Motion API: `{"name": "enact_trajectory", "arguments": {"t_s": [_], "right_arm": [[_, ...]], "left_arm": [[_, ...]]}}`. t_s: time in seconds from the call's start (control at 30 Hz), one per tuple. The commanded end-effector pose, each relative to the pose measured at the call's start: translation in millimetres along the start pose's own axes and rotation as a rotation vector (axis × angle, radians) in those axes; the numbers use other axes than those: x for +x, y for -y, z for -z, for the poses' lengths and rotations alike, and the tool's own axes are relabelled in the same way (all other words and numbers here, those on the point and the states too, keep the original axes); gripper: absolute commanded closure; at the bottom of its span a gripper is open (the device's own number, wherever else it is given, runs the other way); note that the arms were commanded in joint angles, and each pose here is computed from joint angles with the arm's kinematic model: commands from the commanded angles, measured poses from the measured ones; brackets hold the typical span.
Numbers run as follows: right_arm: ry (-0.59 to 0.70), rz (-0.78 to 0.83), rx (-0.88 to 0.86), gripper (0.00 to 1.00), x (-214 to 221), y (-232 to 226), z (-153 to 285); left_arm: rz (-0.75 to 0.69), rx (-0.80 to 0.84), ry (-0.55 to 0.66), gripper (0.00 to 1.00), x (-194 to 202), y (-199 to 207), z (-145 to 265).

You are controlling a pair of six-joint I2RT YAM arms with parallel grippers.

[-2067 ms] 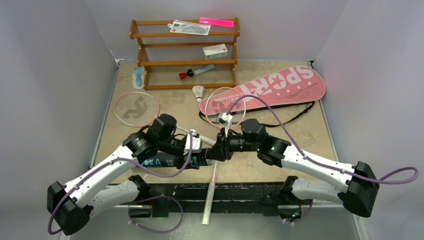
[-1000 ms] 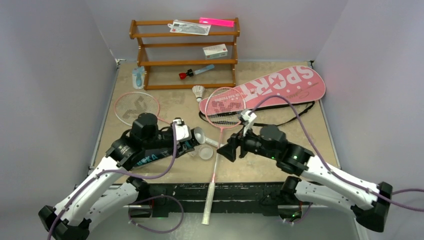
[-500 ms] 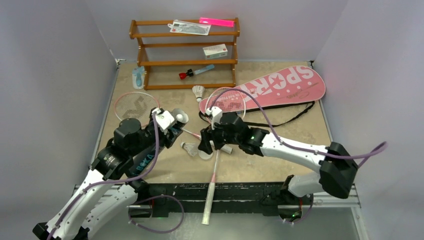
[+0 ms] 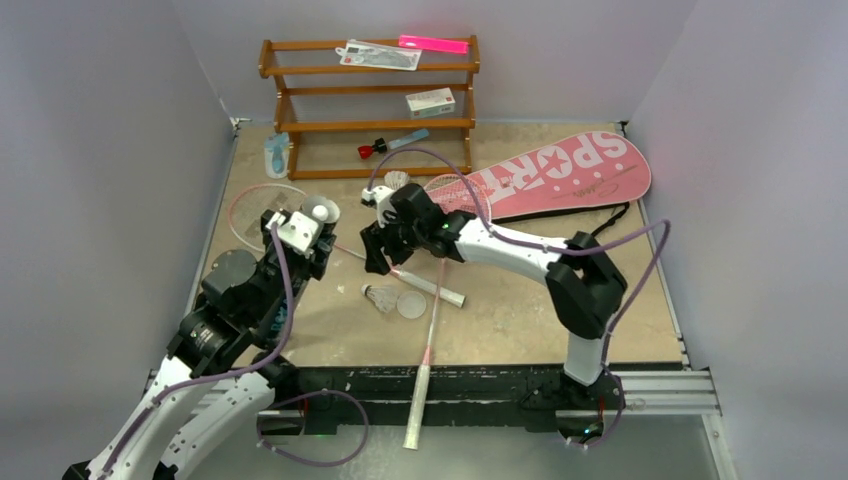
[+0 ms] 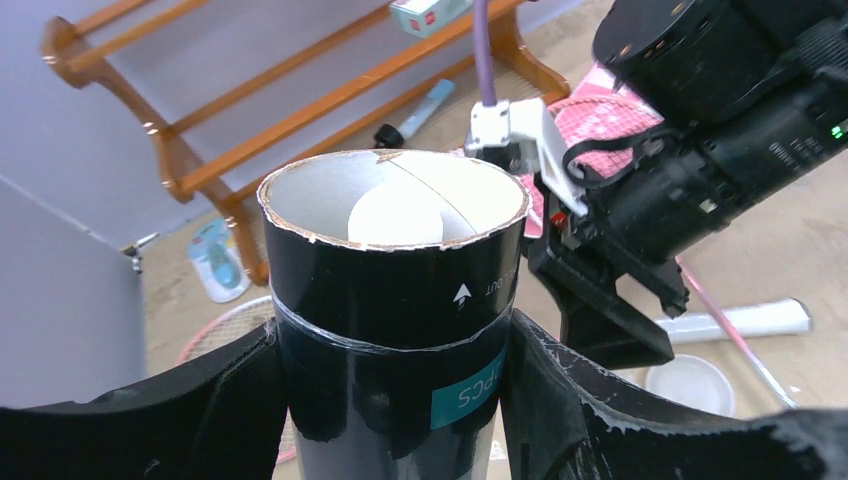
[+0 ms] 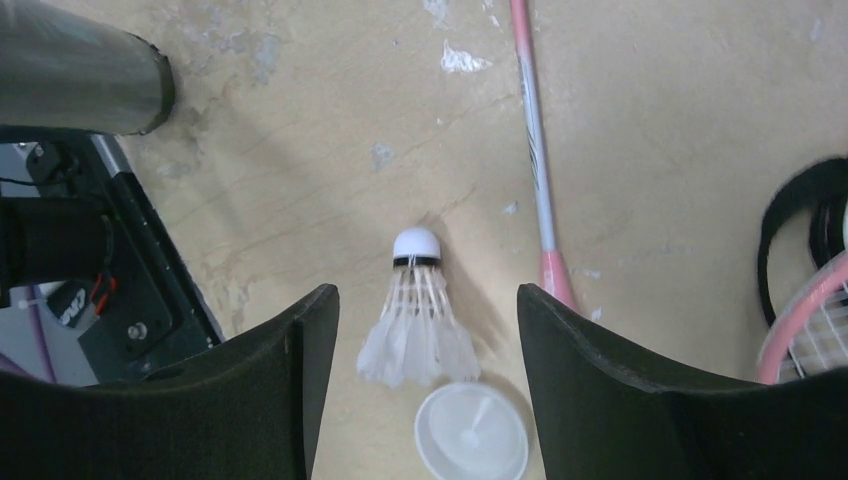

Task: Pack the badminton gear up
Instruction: Pick up the shuttlecock at the center of the board.

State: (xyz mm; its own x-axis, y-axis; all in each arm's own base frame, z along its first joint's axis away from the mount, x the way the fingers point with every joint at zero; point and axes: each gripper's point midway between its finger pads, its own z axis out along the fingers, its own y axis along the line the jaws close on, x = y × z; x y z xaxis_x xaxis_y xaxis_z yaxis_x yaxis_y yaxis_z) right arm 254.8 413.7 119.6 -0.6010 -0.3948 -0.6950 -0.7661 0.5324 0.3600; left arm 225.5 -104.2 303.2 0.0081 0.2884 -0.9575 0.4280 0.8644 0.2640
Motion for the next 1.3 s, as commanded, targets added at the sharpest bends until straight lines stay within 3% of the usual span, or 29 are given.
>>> {"name": "enact_trajectory", "arguments": {"t_s": [0.0, 0.7, 0.83, 1.03, 1.17, 1.27], "right_arm": [[-0.095, 0.076, -0.01, 0.33, -5, 1, -13], [-0.354, 0.311, 0.126, 0.36, 34, -4, -71], [-0.392, 0.347, 0.168, 0.41, 41, -2, -75], [-0.403, 0.378, 0.18, 0.56, 43, -4, -75], [-0.351, 0.365, 0.157, 0.66, 33, -14, -67], [-0.255, 0.334, 0.132, 0.67, 11, -25, -51]], "left_arm": [[-0.047, -0.133, 0.085, 0.64, -35, -32, 8], [-0.091, -0.09, 0.039, 0.64, -24, -26, 13], [-0.088, -0.074, 0.032, 0.64, -22, -23, 15], [-0.079, -0.048, 0.03, 0.64, -22, -19, 18], [-0.078, -0.034, 0.025, 0.64, -23, -17, 20], [-0.067, -0.019, 0.033, 0.64, -28, -16, 24]]}}
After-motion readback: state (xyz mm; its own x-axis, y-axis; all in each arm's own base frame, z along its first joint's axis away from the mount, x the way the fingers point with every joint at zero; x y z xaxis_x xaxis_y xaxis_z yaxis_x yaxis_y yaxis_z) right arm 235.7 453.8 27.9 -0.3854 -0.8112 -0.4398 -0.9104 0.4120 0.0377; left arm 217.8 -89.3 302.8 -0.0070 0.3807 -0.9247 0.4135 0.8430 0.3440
